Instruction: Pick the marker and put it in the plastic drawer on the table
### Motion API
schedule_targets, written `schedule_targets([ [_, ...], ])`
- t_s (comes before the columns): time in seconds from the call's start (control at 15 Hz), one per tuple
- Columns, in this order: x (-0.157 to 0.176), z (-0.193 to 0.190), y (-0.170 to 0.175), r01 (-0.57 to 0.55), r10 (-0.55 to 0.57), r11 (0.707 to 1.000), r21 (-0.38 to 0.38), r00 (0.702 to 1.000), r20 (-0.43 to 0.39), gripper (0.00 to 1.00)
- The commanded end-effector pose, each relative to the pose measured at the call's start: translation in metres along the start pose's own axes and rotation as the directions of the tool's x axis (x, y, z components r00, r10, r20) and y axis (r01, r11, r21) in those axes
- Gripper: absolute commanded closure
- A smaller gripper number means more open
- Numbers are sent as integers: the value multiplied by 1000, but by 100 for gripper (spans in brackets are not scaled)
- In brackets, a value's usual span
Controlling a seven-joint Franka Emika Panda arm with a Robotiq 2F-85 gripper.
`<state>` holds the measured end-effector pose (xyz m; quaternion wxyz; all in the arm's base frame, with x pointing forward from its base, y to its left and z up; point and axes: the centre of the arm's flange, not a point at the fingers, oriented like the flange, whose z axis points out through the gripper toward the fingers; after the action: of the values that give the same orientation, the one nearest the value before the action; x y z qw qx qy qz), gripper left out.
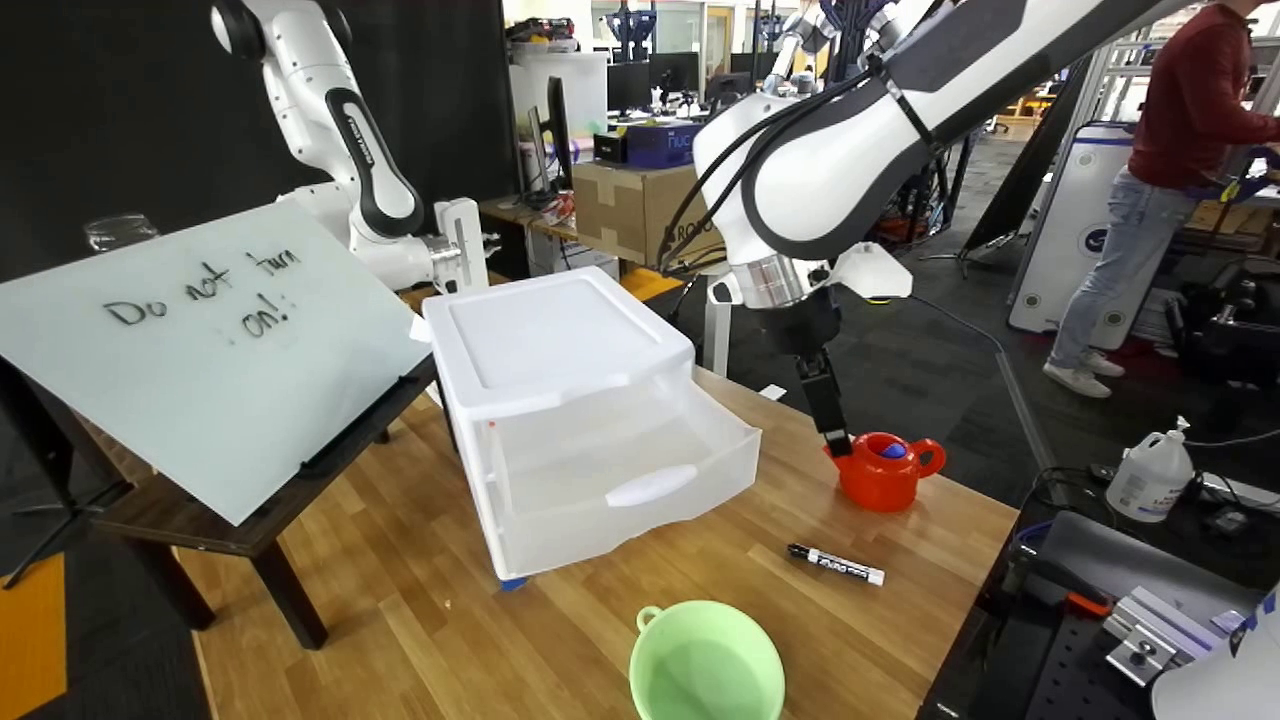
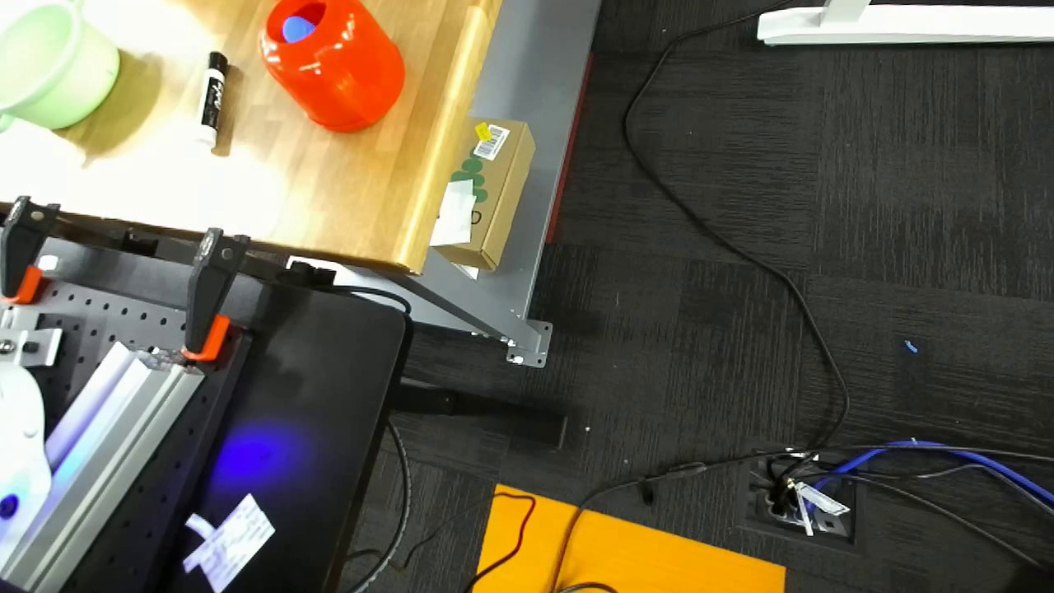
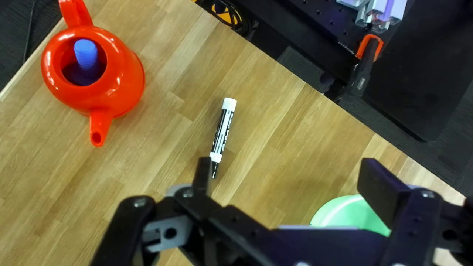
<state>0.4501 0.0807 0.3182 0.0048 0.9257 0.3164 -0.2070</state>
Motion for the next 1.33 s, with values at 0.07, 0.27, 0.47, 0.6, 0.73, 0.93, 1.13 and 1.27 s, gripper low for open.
schedule_targets([
  [0.07, 0, 0, 0, 0, 0, 1000, 0, 1000, 0, 0],
  [0.27, 0, -2, 4, -3, 3, 1000, -1, 1000, -30, 0],
  [0.47, -4, 5, 12, -25, 24, 1000, -7, 996, -87, 0],
  [0.6, -8, 18, 22, -41, 41, 999, 7, 992, -122, 0],
  [0.73, -12, 40, 33, -55, 59, 998, 33, 988, -143, 0],
  [0.93, -14, 80, 45, -69, 80, 994, 84, 987, -142, 0],
  [1.13, -9, 115, 54, -74, 89, 990, 121, 988, -125, 0],
  [1.27, -3, 132, 57, -72, 88, 987, 140, 990, -111, 0],
])
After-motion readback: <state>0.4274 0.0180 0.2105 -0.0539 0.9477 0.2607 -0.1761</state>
